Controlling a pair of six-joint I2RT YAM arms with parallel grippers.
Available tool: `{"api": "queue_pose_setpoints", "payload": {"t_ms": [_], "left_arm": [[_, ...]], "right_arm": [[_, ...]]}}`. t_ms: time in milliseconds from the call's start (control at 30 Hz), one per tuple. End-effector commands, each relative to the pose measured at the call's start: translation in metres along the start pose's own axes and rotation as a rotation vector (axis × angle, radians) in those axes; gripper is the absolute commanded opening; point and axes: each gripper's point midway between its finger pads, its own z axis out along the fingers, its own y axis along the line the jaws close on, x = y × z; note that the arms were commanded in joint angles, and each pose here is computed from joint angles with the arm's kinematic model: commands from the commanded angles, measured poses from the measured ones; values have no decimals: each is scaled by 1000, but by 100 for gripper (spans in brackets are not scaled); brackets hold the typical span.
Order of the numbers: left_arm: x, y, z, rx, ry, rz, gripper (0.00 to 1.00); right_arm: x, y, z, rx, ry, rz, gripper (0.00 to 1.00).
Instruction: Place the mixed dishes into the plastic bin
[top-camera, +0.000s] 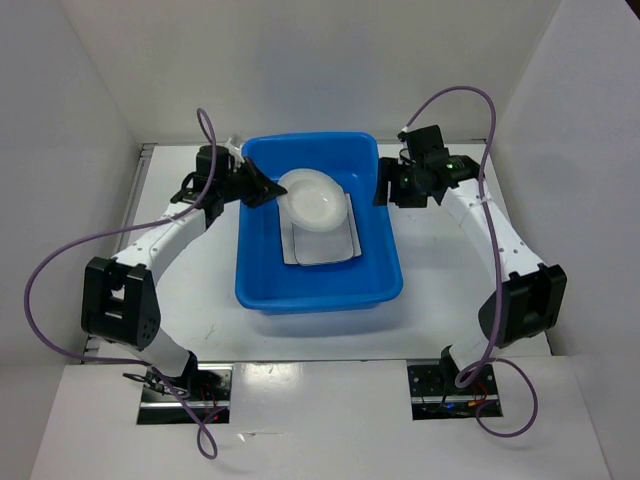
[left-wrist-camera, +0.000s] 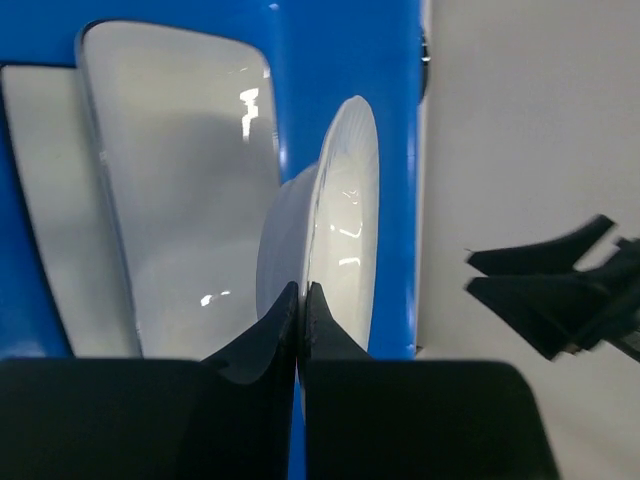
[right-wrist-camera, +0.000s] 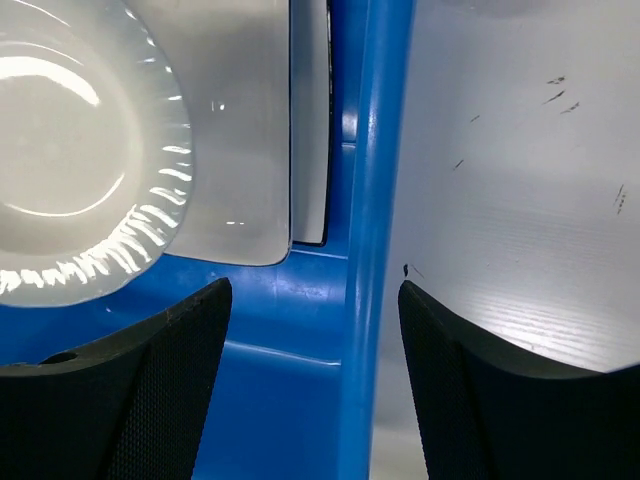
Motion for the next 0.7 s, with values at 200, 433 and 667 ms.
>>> {"api": "queue_pose_setpoints", "payload": {"t_ms": [200, 433, 667], "left_arm": [[23, 15, 28, -2, 38, -36, 0], [43, 42, 46, -76, 67, -56, 0], [53, 69, 52, -139, 73, -77, 0]], "right_arm": [[-17, -2, -22, 12, -109, 6, 73], [-14, -4, -27, 20, -113, 6, 73], [-14, -7, -29, 37, -120, 7, 74]]}}
